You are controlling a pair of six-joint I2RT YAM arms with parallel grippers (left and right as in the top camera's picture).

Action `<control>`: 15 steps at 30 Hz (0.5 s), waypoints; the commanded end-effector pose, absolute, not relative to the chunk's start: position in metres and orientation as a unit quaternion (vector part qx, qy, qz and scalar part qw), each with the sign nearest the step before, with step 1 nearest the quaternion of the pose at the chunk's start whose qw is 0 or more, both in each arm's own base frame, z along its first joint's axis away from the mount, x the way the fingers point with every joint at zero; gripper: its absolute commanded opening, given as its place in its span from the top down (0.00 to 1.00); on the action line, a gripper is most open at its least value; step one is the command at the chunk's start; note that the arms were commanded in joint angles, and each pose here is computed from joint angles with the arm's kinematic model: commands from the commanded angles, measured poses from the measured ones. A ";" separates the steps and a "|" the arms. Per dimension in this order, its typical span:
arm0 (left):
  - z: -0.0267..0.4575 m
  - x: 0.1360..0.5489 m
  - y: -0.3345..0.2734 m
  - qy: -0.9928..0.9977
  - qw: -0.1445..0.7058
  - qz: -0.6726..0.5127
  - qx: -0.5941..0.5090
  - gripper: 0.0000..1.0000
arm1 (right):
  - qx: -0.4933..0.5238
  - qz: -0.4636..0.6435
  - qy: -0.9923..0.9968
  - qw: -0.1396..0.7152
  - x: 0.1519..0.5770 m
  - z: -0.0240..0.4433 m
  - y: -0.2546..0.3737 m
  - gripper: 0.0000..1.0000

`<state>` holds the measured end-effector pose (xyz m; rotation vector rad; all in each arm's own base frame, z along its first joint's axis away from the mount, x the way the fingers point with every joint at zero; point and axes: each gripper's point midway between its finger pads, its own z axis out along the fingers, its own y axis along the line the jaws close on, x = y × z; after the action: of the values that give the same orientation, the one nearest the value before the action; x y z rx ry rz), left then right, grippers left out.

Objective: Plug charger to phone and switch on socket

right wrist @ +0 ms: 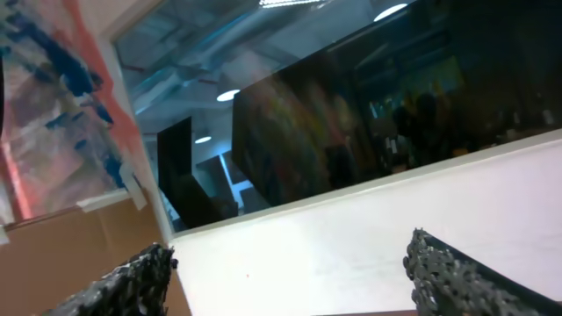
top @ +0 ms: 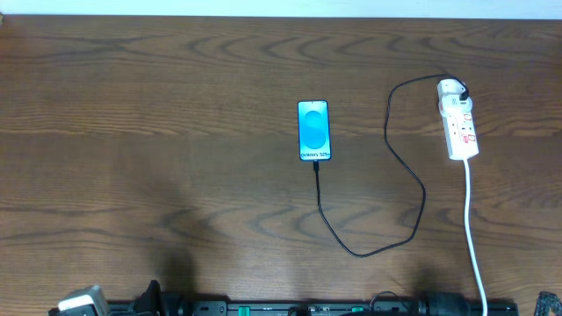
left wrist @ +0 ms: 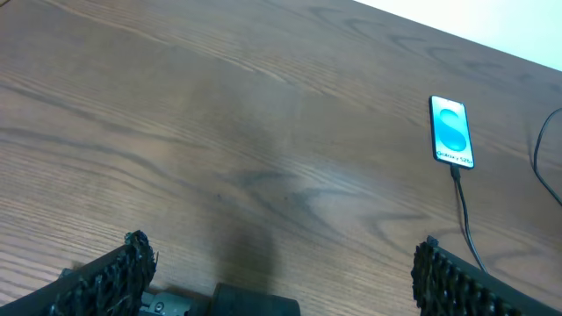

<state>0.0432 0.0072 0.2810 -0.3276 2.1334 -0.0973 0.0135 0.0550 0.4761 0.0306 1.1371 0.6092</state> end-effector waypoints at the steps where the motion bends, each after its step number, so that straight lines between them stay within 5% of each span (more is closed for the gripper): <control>1: 0.281 0.042 0.009 0.870 0.474 -0.031 -0.134 0.05 | -0.015 0.295 0.525 0.798 0.003 0.477 0.062 0.12; 4: 0.281 0.042 0.010 0.870 0.474 -0.031 -0.134 0.05 | -0.023 0.297 0.526 0.797 0.003 0.477 0.065 0.01; 15: 0.281 0.042 0.010 0.870 0.474 -0.031 -0.134 0.05 | -0.143 0.096 0.523 0.834 0.020 0.466 0.064 0.01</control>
<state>0.0433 0.0072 0.2810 -0.3280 2.1330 -0.0975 0.0143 0.0625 0.4708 -0.1764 1.1367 0.3884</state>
